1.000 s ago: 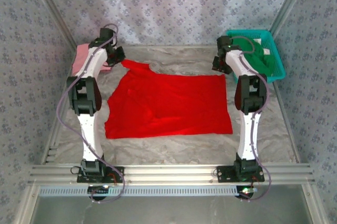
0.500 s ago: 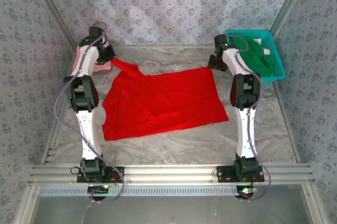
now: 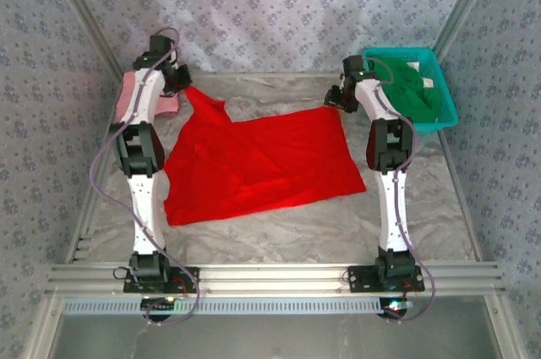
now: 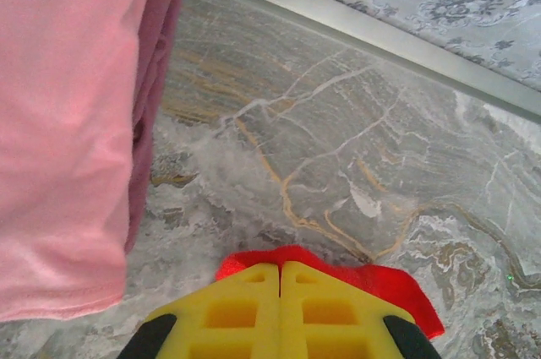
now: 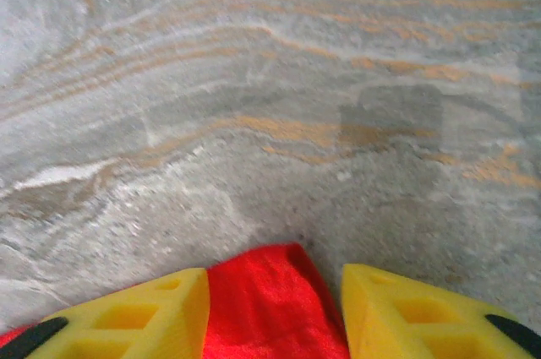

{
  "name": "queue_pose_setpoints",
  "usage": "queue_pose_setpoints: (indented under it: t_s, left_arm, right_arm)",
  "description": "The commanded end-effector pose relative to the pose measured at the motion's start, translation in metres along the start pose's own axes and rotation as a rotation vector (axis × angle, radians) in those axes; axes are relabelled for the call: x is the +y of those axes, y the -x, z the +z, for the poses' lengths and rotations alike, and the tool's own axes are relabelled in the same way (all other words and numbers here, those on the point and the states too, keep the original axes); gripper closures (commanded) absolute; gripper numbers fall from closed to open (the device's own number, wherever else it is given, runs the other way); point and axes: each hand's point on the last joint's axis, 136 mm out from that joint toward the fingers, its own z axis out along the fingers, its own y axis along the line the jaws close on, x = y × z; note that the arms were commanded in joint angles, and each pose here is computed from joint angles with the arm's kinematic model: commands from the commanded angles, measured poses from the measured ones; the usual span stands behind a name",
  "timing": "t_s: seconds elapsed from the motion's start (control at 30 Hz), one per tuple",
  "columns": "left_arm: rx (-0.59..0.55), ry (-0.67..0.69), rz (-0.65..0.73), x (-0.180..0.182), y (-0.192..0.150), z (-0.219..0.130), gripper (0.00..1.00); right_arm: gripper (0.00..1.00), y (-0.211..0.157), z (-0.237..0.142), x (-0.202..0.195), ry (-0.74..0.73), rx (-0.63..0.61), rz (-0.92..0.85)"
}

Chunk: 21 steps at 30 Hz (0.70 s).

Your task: Fold and stack the t-shirts

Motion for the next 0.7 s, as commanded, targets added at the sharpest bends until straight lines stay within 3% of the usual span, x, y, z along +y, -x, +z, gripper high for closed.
queue_pose_setpoints:
  t_s: [0.0, 0.1, 0.27, 0.47, 0.67]
  left_arm:
    - [0.007, -0.021, 0.009, -0.006, 0.002, 0.001, 1.0]
    - [0.007, -0.047, 0.0, -0.013, 0.004, 0.003, 1.0]
    - [-0.002, -0.074, -0.004, -0.024, 0.006, 0.004, 1.0]
    - [-0.018, -0.122, -0.003, -0.04, 0.01, 0.003, 1.0]
    - [-0.048, -0.201, -0.006, -0.068, 0.02, -0.014, 1.0]
  right_arm:
    - [0.65, -0.004, 0.014, 0.005, 0.038, 0.023, 0.029]
    - [0.88, -0.002, 0.009, 0.005, 0.034, 0.02, 0.033]
    - [1.0, 0.001, -0.004, 0.001, 0.009, 0.011, 0.047]
    - [1.0, 0.015, -0.028, 0.002, 0.022, -0.049, 0.062]
    - [1.0, 0.044, -0.076, -0.006, 0.034, -0.215, 0.134]
